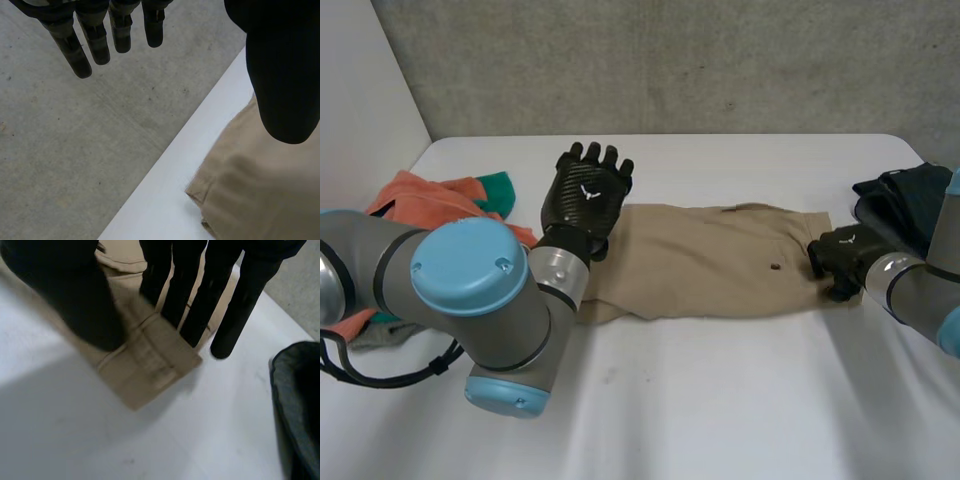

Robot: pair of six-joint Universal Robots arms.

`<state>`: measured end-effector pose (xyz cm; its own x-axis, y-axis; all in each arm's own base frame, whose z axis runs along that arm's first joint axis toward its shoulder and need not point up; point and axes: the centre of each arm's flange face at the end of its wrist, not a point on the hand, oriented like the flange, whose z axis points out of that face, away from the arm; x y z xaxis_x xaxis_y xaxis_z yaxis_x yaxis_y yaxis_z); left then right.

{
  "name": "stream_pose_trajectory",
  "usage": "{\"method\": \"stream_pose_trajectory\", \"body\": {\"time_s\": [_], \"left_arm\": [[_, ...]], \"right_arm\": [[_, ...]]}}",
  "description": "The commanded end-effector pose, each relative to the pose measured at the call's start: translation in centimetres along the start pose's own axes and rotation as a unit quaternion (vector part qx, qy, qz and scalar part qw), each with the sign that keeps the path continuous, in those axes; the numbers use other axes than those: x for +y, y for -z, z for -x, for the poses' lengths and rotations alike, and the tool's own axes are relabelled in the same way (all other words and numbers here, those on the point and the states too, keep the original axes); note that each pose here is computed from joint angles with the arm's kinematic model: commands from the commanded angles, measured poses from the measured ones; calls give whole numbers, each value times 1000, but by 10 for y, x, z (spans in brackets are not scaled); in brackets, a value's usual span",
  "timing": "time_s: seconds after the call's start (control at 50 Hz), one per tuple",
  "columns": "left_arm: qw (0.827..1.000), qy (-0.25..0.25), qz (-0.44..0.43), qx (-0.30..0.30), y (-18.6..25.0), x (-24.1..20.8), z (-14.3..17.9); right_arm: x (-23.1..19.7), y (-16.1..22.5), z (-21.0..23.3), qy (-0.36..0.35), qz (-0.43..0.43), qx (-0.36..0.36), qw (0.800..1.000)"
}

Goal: Fold the laundry.

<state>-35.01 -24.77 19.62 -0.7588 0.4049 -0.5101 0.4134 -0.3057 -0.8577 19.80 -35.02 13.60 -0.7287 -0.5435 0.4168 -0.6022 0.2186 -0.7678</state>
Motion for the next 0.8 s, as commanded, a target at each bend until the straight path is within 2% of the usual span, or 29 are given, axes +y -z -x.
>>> {"method": "stream_pose_trajectory", "body": {"time_s": [0.02, 0.12, 0.24, 0.28, 0.3, 0.32, 0.36, 0.42, 0.48, 0.56, 0.62, 0.7, 0.78, 0.8], "left_arm": [[1000, 0, -14, -4, 2, -12, 4], [1000, 4, -28, -13, 6, -25, 12], [999, 6, -35, -18, 16, -34, 21], [999, 8, -34, -19, 18, -34, 23], [999, 9, -34, -20, 19, -35, 24], [999, 10, -33, -21, 19, -34, 25], [999, 16, -33, -23, 20, -34, 26], [999, 28, -31, -28, 21, -35, 29], [998, 40, -30, -35, 22, -36, 32], [998, 47, -32, -37, 21, -36, 32], [997, 48, -35, -40, 19, -38, 34], [996, 51, -47, -47, 14, -45, 37], [995, 58, -64, -53, 5, -54, 38], [994, 65, -69, -50, 0, -56, 35]], "right_arm": [[10, -5, -28, -10, 6, 44, 999], [3, 3, -56, 4, -9, 100, 995], [-22, 23, -80, 86, -29, 161, 983], [-34, 23, -71, 109, -56, 161, 979], [-43, 23, -62, 118, -75, 156, 978], [-66, 25, -32, 139, -126, 132, 973], [-84, 29, 5, 159, -177, 95, 967], [-105, 44, 72, 192, -268, 6, 944], [-99, 60, 132, 225, -318, -86, 917], [-72, 61, 181, 257, -322, -162, 896], [-64, 56, 184, 265, -314, -165, 897], [-73, 63, 178, 226, -314, -170, 906], [-99, 66, 123, 86, -310, -142, 936], [-105, 65, 95, 12, -306, -129, 943]]}}
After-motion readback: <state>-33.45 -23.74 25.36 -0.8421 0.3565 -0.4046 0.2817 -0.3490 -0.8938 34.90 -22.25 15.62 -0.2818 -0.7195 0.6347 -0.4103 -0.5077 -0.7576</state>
